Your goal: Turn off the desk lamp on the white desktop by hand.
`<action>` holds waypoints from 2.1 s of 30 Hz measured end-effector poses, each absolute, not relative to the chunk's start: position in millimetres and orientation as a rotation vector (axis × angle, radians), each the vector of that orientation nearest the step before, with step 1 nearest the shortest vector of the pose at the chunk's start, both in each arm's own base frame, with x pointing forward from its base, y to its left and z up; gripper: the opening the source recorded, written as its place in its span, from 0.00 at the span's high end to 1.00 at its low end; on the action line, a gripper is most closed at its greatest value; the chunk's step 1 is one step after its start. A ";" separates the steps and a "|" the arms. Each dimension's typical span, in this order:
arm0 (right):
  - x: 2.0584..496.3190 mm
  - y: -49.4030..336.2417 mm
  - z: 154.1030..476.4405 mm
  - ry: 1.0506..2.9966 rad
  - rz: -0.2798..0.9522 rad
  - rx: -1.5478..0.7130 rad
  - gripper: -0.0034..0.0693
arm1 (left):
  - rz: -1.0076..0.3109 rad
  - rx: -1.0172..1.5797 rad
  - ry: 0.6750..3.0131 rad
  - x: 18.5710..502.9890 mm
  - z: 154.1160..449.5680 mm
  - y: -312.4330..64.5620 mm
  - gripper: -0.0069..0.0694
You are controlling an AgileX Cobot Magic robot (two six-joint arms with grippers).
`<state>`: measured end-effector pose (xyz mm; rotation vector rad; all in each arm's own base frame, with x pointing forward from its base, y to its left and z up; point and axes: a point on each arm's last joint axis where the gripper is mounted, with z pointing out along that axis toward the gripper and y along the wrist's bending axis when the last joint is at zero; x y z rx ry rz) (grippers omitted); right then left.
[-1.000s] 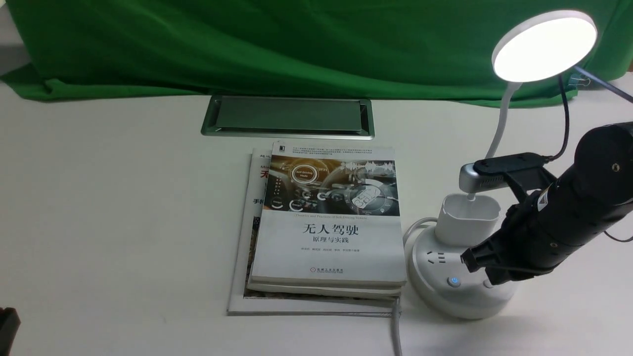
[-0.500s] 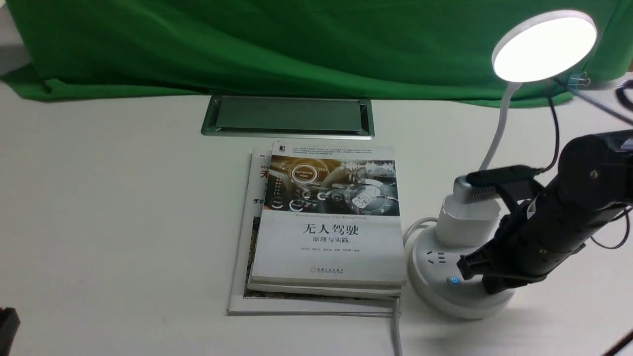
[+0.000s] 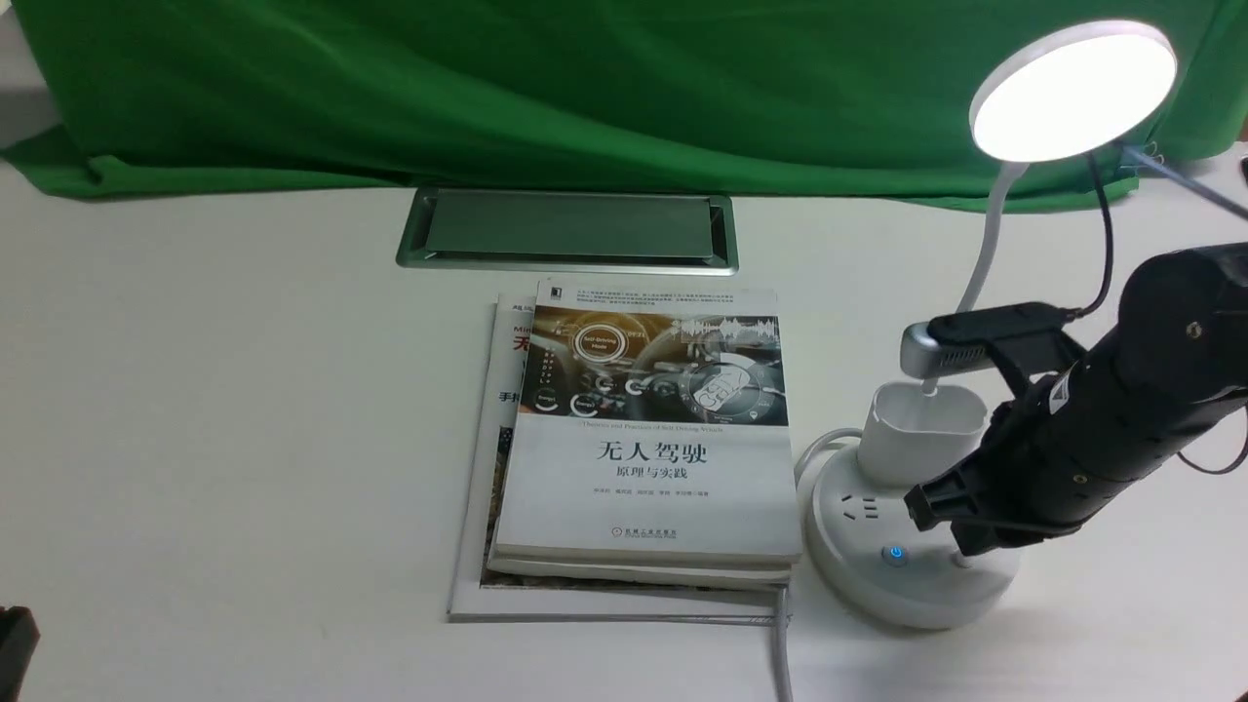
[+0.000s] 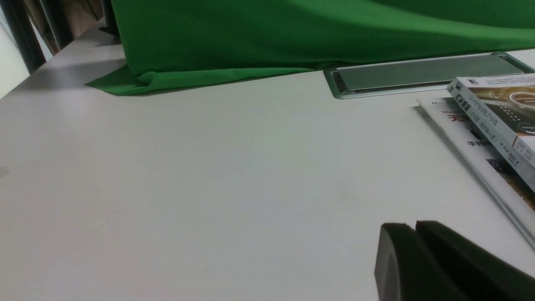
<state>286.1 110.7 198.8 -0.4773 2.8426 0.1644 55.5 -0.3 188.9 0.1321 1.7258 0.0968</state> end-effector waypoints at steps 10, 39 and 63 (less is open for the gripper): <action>292.1 112.8 180.1 2.889 0.153 -0.479 0.90 | 0.097 0.132 1.726 55.5 188.9 -0.3 0.88; 293.3 113.5 180.2 2.896 0.155 -0.479 0.90 | 0.097 0.132 1.726 55.5 188.9 -0.3 0.88; 199.5 79.3 254.0 2.692 0.209 -0.433 0.90 | 0.097 0.132 1.726 55.5 188.9 -0.3 0.88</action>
